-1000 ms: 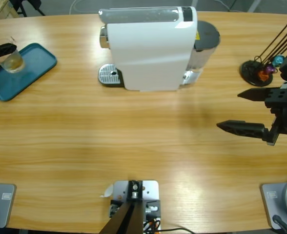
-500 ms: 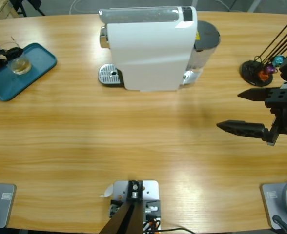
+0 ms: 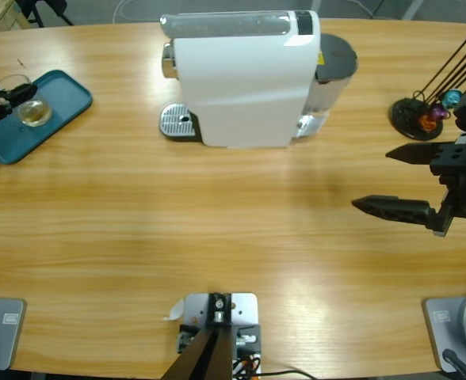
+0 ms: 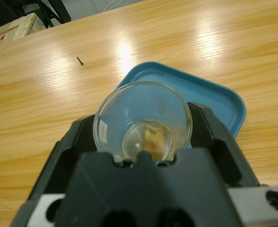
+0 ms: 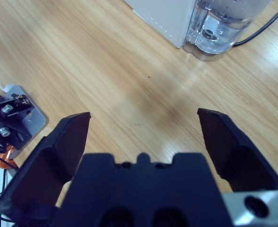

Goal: Pour coffee

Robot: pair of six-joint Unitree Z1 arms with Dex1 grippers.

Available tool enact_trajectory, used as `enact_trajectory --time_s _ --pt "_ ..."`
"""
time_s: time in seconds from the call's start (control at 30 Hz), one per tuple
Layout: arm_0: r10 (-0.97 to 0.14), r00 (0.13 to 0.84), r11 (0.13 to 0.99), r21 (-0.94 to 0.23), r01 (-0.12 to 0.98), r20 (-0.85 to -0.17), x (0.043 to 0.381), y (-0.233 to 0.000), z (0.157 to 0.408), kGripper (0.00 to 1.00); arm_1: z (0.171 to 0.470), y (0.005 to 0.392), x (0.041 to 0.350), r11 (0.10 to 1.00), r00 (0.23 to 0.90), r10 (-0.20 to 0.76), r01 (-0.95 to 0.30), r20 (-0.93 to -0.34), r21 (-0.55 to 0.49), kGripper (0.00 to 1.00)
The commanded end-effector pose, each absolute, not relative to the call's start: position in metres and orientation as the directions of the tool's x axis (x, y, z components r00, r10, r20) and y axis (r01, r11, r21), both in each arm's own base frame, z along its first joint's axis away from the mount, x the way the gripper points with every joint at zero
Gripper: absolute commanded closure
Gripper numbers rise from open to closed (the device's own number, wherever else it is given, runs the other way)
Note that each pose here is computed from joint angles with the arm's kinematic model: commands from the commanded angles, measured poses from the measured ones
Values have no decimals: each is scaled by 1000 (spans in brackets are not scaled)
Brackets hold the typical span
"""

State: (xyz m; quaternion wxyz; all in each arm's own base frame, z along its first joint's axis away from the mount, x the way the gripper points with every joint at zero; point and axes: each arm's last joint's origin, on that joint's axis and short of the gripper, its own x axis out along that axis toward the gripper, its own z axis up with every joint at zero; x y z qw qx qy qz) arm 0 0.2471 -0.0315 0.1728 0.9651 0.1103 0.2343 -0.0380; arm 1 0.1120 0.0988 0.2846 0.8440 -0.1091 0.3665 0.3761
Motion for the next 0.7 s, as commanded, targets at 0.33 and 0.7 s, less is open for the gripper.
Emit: enact_trajectory --time_s 0.33,0.7 --pt "-31 914 977 181 114 -405 225 -31 184 0 277 96 110 691 434 554 -715 -710 102 0" --pt "-169 965 970 141 199 -200 164 -31 260 4 280 90 103 697 463 562 -711 -685 91 0"
